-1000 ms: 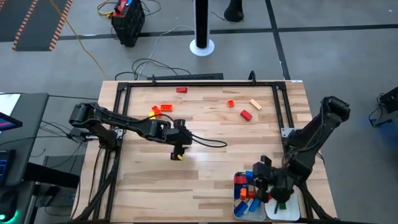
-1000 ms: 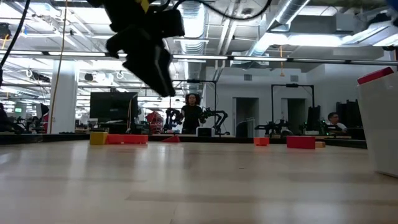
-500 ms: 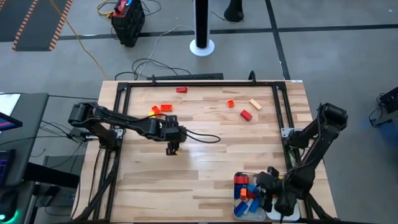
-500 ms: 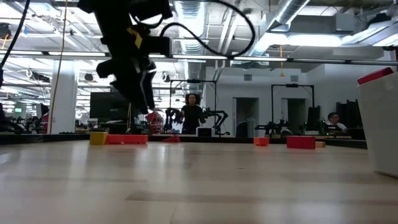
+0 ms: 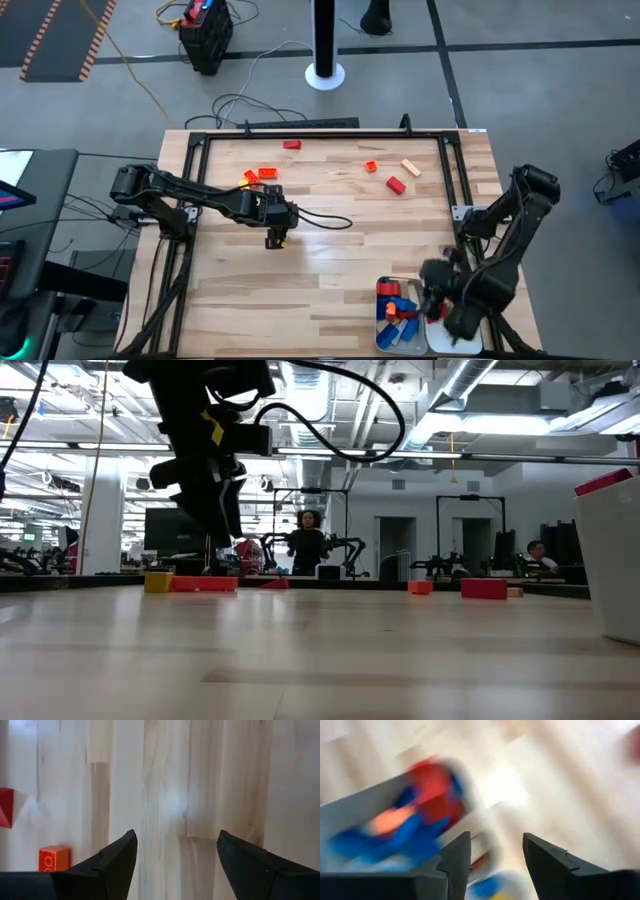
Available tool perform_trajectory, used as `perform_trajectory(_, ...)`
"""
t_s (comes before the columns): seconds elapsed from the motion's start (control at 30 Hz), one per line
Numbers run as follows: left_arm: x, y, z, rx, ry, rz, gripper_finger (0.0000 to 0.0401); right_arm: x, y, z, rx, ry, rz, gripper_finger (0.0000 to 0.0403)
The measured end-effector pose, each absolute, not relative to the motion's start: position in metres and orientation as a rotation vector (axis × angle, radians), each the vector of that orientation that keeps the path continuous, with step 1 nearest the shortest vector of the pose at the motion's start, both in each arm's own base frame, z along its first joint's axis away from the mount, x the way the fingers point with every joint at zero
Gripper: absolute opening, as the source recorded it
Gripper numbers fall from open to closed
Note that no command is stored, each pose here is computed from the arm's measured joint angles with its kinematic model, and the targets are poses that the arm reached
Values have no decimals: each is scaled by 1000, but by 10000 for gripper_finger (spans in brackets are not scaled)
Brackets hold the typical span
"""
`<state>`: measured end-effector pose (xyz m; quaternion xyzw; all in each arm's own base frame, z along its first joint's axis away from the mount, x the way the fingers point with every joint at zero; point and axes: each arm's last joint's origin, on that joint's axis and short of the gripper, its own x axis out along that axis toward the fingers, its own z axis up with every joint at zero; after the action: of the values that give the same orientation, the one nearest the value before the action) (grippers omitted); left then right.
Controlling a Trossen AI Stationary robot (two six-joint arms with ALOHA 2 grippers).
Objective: Sort blocks by size
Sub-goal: Put the small orange game piece into the white bin
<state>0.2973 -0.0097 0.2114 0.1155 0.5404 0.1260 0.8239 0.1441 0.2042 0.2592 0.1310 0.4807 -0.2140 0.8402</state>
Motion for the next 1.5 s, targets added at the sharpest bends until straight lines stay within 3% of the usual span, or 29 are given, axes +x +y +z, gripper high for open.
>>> perform_trajectory(0.2, 299, -8, 211, 301, 1112, 336, 265, 148, 159, 260, 105, 1005, -647, 189)
perform_trajectory(0.43, 307, -1, 199, 372, 961, 349, 265, 152, 106, 246, 201, 956, -580, 165)
perform_trajectory(0.57, 328, 18, 209, 268, 755, 295, 265, 157, 83, 242, 269, 866, -548, 160)
perform_trajectory(0.7, 352, 49, 212, 177, 672, 268, 265, 163, 71, 235, 285, 784, -546, 161)
perform_trajectory(1.17, 460, 142, 187, 58, 651, 292, 265, 151, 89, 217, 198, 688, -492, 162)
perform_trajectory(1.5, 503, 173, 172, -33, 639, 354, 265, 135, 114, 219, 176, 555, -422, 162)
